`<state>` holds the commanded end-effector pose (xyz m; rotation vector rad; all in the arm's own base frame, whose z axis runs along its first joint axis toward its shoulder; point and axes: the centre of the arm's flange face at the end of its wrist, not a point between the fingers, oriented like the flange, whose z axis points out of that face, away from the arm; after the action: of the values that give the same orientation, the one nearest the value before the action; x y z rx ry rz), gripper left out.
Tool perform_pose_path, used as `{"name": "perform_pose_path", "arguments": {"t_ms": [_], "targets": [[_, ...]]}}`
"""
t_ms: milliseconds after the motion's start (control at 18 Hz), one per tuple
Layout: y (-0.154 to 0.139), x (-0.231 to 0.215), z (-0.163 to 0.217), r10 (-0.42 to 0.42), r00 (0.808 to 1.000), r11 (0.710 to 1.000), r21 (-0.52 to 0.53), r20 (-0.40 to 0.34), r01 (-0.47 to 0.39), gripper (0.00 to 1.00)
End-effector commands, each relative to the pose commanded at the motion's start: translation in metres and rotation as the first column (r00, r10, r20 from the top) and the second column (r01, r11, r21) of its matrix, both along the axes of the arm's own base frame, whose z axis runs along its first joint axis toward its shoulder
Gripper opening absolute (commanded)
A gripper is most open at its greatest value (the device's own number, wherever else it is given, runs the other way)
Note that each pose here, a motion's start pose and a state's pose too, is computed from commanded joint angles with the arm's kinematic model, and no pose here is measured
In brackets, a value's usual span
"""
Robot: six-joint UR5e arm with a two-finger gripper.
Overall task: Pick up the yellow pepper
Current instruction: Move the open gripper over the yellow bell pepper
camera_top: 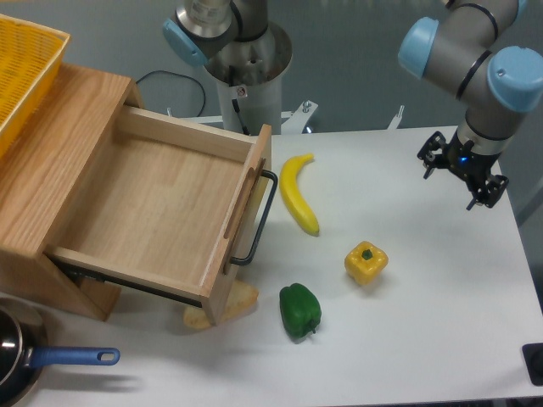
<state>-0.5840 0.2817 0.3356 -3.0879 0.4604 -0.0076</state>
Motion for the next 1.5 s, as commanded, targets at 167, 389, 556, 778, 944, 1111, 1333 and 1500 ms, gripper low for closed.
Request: {"name": "perform_pose_path", "arguments": {"t_ms": [167,389,556,778,944,1111,1333,1500], "targets": [[0.002,0.001,-0.003,0.008,1.0,1.0,-0.004,0.004,-0.008,1.0],[0.007,0.008,-0.019,0.006,1.0,1.0,-0.01,0.025,-0.006,1.0],[0.004,0.025,-0.033,0.081,0.997,0.997,0.0,-0.004,-0.081,1.0],[0.019,0.039,-0.042,0.196,0.981,0.981,-0.006,-0.006,-0.196,1.0],[0.036,0.05,-0.044,0.188,0.982,0.982,-0.007,-0.001,-0.188,1.0],[0.061,0.065,-0.044,0.133,0.991,0.991,-0.004,-0.003,-0.133,1.0],[0.087,0.079,-0.056,0.092,0.996,0.996,-0.004,0.02,-0.092,1.0],[0.097,0.084,-0.066,0.078,0.995,0.996,0.034,0.058,-0.08,1.0]]}}
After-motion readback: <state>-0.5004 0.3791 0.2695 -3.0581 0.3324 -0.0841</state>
